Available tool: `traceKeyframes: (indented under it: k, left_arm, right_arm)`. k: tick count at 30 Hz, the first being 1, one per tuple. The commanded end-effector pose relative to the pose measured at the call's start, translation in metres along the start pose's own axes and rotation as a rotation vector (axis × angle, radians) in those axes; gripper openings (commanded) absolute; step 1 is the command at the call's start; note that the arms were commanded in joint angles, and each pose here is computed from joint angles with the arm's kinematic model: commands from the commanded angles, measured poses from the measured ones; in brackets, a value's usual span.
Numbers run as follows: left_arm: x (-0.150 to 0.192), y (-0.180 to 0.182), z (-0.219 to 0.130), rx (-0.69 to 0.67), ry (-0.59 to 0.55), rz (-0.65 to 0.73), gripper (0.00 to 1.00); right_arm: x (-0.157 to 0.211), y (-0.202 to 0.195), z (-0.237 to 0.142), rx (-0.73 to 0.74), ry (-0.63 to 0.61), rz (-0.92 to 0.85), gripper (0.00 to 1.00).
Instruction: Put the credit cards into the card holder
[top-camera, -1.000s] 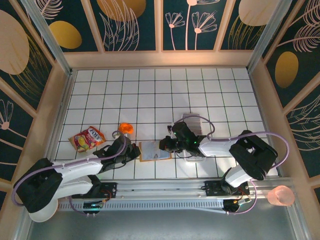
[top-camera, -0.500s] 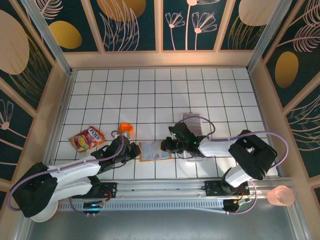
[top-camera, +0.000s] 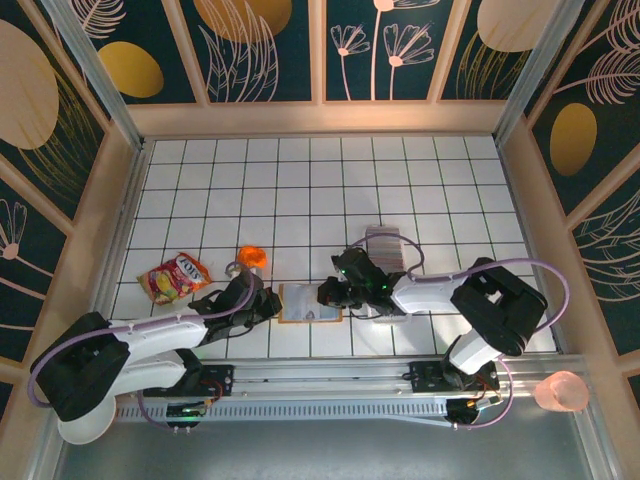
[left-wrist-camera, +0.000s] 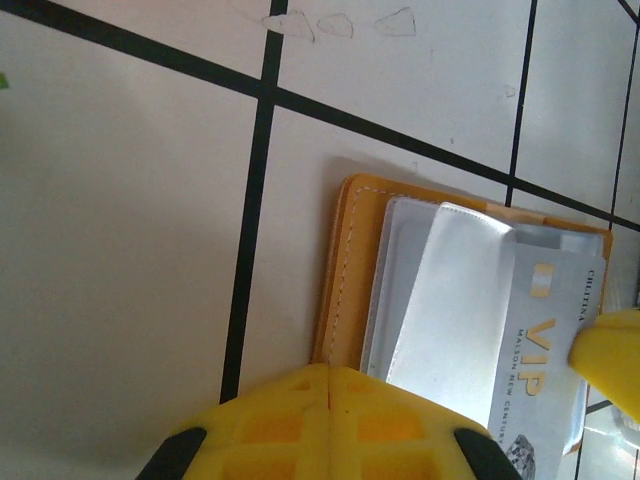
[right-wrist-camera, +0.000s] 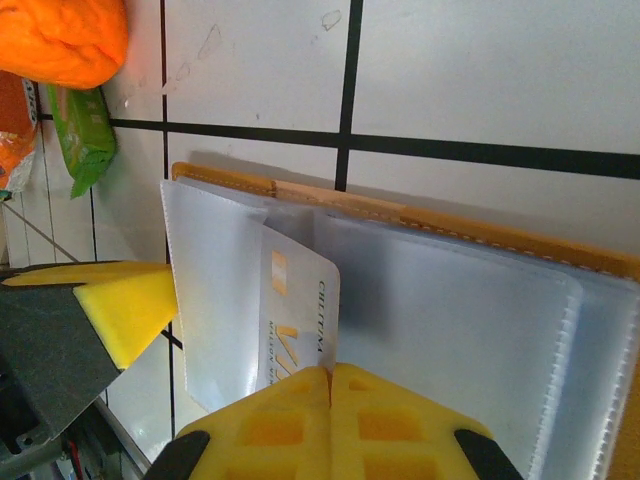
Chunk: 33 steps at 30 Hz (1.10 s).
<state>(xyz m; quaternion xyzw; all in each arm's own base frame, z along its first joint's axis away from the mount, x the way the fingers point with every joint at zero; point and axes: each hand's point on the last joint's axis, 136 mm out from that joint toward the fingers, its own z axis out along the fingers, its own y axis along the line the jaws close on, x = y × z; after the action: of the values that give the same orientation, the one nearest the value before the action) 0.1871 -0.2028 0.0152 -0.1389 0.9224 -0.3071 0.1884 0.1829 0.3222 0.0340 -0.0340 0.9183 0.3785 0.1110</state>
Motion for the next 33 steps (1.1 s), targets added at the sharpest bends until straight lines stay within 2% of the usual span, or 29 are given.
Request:
traceKeyframes:
  k: [1,9,24,33]
  left_arm:
    - [0.004,0.004,0.002,-0.012,0.012,0.013,0.0]
    - [0.004,0.005,0.001,-0.012,0.01,0.012,0.0]
    - [0.005,0.006,0.001,-0.01,0.01,0.008,0.0]
    - [0.004,0.005,0.0,-0.009,0.007,0.009,0.0]
  right_arm:
    - [0.001,-0.001,0.004,0.021,-0.007,-0.008,0.0]
    - [0.001,0.013,0.008,-0.009,-0.011,-0.006,0.0]
    - [-0.016,0.01,0.005,0.026,-0.141,0.129,0.0]
    - [-0.008,0.037,0.018,-0.04,-0.088,0.067,0.0]
